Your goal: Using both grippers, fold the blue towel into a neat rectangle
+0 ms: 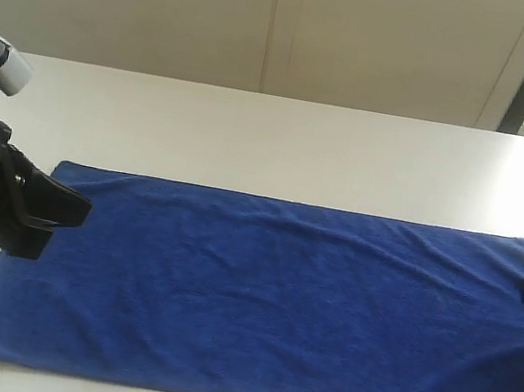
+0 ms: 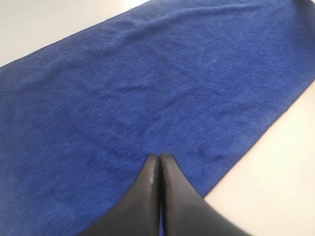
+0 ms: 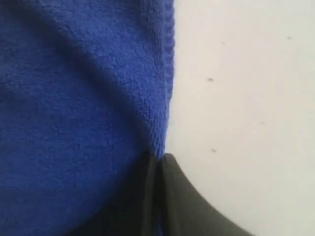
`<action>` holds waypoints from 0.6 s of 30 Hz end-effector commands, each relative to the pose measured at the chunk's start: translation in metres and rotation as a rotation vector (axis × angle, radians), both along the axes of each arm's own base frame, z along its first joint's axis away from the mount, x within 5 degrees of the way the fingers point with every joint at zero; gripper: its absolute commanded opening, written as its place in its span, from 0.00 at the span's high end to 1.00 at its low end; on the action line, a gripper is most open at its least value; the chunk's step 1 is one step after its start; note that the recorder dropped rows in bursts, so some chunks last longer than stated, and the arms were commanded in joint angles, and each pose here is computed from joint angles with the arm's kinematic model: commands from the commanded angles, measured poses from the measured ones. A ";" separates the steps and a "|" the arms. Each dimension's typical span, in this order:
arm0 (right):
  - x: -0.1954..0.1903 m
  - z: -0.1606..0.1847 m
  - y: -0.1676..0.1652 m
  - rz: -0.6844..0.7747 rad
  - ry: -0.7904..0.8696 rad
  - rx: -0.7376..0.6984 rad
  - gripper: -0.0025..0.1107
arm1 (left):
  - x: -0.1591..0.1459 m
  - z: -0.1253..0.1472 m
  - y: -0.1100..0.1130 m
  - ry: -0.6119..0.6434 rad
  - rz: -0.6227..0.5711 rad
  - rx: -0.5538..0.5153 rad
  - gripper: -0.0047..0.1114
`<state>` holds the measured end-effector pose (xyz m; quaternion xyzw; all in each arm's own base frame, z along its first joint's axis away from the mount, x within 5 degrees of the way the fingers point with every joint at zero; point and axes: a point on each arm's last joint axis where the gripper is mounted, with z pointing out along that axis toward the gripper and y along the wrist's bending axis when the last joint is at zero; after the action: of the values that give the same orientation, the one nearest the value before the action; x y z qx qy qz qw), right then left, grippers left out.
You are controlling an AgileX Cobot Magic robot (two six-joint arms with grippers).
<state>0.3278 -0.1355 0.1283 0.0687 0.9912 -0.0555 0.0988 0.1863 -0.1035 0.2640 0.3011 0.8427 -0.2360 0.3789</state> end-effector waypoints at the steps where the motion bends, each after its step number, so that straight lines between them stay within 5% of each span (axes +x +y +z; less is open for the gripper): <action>1: -0.005 0.004 -0.020 -0.026 0.088 -0.073 0.98 | -0.001 0.002 -0.002 0.004 -0.004 -0.019 0.96; 10: 0.013 0.032 0.022 0.046 -0.039 0.032 0.98 | 0.000 0.003 -0.003 0.011 0.006 -0.041 0.96; 18: 0.029 0.048 0.109 0.270 -0.086 0.057 0.98 | 0.000 0.006 -0.005 0.032 0.033 -0.105 0.96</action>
<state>0.3528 -0.0518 0.1667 -0.0330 0.9910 -0.0215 0.1276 0.1870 -0.1057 0.2669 0.2728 0.8427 -0.2617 0.3834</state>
